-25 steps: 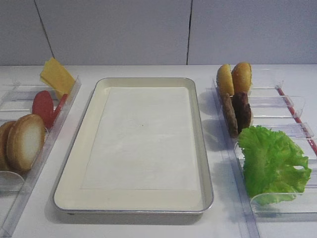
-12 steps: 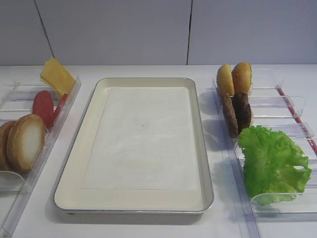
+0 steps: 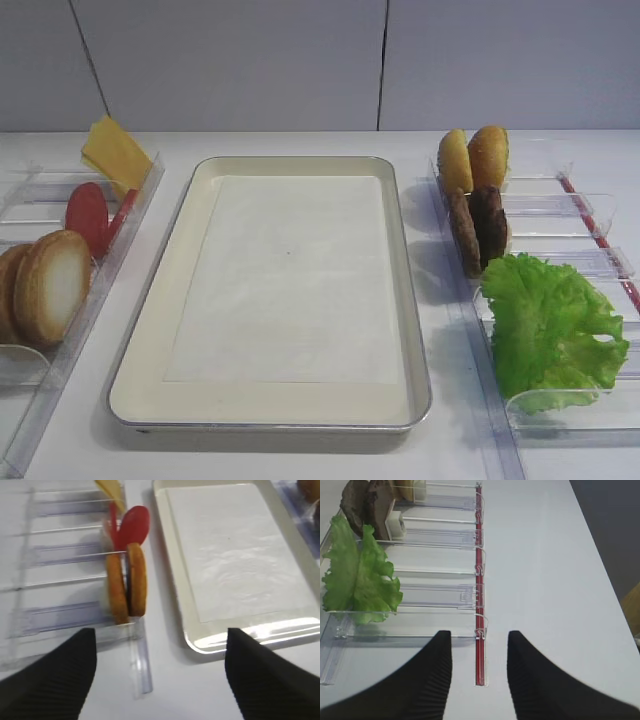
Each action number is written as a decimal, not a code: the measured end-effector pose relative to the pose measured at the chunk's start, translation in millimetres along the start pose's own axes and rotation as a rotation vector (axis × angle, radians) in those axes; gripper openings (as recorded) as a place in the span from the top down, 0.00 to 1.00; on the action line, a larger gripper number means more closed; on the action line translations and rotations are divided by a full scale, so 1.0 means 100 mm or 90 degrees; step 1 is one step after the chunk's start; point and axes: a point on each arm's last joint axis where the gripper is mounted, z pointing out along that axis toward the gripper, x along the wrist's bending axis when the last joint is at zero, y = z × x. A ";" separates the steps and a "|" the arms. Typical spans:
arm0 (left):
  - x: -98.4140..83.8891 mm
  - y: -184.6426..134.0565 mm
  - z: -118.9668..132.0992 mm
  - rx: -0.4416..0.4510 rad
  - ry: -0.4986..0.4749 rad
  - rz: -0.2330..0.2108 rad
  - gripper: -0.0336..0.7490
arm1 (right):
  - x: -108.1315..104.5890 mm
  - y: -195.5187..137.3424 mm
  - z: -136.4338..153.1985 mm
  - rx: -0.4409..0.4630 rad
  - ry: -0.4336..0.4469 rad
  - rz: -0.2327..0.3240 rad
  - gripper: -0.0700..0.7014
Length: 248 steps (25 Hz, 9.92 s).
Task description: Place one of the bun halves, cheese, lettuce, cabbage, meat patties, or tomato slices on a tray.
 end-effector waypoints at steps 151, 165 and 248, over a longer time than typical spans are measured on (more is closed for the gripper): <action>-0.65 0.35 2.94 0.401 -0.398 -0.240 0.76 | 0.00 0.00 0.00 0.000 -0.002 0.001 0.55; -0.62 0.32 2.95 0.410 -0.379 -0.221 0.76 | 0.00 0.00 0.00 0.000 -0.002 0.001 0.55; 0.25 -0.88 -0.15 -0.014 0.059 0.154 0.30 | 0.00 0.00 0.00 0.000 0.009 -0.006 0.55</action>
